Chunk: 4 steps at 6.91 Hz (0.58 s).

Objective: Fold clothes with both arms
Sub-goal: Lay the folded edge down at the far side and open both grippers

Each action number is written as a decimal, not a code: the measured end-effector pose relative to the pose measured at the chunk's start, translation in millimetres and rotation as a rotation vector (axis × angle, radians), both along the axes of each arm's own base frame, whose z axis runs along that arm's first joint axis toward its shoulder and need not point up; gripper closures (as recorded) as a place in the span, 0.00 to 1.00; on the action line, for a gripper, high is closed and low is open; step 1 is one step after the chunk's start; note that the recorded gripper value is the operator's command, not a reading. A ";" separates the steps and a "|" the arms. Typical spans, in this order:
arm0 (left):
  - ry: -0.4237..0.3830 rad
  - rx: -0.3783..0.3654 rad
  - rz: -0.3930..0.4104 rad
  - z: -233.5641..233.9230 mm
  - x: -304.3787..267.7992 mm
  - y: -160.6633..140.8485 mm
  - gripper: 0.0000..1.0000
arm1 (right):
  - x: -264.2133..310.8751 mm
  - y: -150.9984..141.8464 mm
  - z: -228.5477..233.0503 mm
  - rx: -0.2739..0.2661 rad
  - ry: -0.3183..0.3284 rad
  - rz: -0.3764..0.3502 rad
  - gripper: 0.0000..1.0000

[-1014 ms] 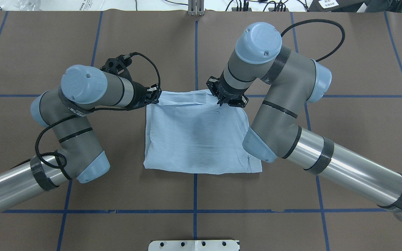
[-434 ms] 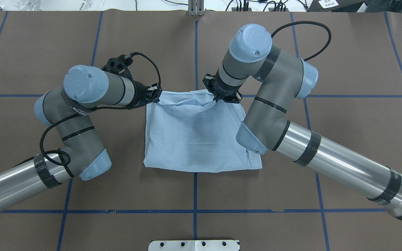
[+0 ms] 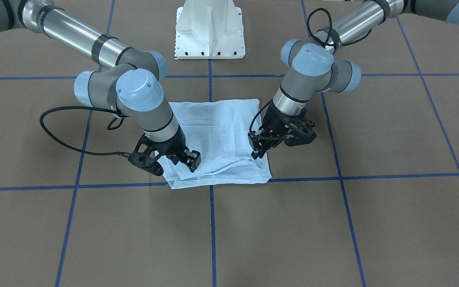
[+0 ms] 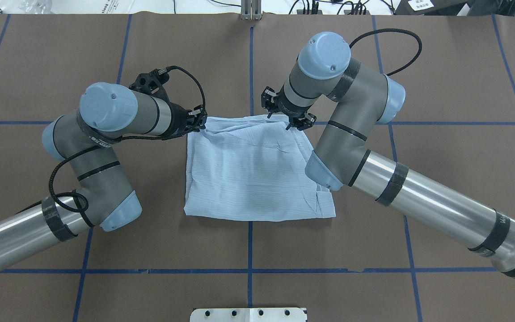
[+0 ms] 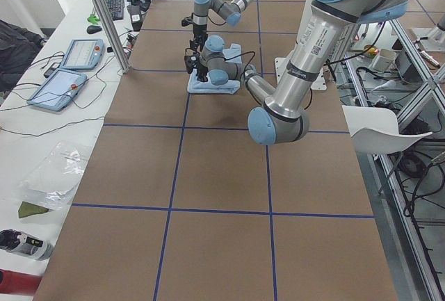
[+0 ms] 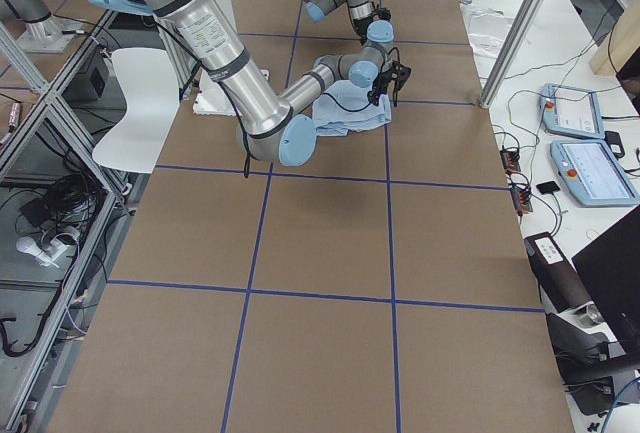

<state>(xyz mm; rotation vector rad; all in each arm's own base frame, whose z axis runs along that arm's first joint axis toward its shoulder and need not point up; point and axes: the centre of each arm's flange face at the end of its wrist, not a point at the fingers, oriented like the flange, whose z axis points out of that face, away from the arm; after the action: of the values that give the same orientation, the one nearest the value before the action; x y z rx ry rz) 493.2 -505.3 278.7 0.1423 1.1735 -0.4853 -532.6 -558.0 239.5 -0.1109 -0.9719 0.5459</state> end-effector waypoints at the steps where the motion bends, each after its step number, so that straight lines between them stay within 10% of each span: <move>1: -0.006 -0.003 -0.007 3.1 -3.6 -3.7 0.00 | 0.3 -1.9 -3.1 0.006 -0.008 0.001 0.00; 4: 0.002 -0.030 0.025 12.1 -33.2 -19.4 0.00 | 17.6 -13.8 -18.0 0.069 -0.021 -0.028 0.00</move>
<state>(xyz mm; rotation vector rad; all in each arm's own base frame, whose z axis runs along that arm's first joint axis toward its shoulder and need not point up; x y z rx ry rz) 460.0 -524.7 290.8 0.1006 1.1684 -0.4811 -515.0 -571.8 221.5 -0.0684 -1.0073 0.4858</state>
